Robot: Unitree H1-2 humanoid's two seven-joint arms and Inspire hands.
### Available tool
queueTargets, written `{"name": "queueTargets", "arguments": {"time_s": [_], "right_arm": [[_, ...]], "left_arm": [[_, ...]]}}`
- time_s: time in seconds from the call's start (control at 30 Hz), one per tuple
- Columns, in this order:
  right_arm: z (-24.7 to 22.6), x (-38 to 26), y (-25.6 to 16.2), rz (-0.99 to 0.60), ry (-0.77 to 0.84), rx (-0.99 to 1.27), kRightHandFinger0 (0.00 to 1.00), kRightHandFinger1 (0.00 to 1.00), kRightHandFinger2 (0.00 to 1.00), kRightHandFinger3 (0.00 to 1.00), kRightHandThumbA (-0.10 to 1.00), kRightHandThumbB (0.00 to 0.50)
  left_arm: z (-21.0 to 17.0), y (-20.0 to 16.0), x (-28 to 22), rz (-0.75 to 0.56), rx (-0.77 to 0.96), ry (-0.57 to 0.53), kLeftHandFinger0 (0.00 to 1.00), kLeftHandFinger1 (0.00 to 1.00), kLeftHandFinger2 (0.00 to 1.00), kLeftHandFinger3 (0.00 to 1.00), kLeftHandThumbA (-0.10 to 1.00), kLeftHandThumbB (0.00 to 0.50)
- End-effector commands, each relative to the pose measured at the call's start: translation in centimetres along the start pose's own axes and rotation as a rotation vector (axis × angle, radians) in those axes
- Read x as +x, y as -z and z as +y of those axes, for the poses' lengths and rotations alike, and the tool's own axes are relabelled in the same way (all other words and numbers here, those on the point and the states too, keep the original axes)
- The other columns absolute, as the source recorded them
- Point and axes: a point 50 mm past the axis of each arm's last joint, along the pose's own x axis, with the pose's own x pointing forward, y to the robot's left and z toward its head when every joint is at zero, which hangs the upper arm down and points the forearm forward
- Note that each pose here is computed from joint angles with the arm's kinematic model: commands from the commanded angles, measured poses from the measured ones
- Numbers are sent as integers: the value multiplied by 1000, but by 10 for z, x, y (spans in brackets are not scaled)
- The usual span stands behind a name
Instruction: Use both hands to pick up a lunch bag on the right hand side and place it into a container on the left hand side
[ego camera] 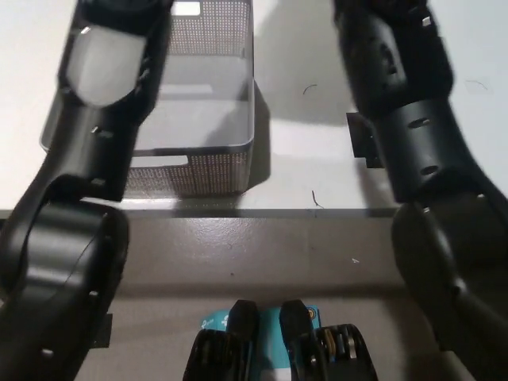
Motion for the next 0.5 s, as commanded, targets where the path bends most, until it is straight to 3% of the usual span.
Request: {"name": "queueTargets", "arguments": {"time_s": [0.0, 0.1, 0.17, 0.37, 0.47], "right_arm": [[138, -5, -42, -102, -385, 21, 1000, 1000, 1000, 1000, 1000, 188], [170, -14, -30, -44, -436, -31, 1000, 1000, 1000, 1000, 1000, 227], [187, -20, -22, -29, -478, -41, 1000, 1000, 1000, 1000, 1000, 206], [219, -37, -3, 23, -578, -62, 1000, 1000, 1000, 1000, 1000, 222], [222, -43, 6, 22, -594, -77, 1000, 1000, 1000, 1000, 1000, 208]], "left_arm": [[37, -94, -17, -202, -18, -34, 1000, 1000, 1000, 1000, 1000, 169], [70, -83, -36, -209, -15, -115, 1000, 1000, 1000, 1000, 1000, 150], [88, -76, -51, -231, -54, -170, 1000, 1000, 1000, 1000, 1000, 128], [115, -57, -86, -197, -111, -266, 1000, 1000, 1000, 1000, 1000, 181], [118, -49, -96, -203, -99, -304, 1000, 1000, 1000, 1000, 1000, 159]]}}
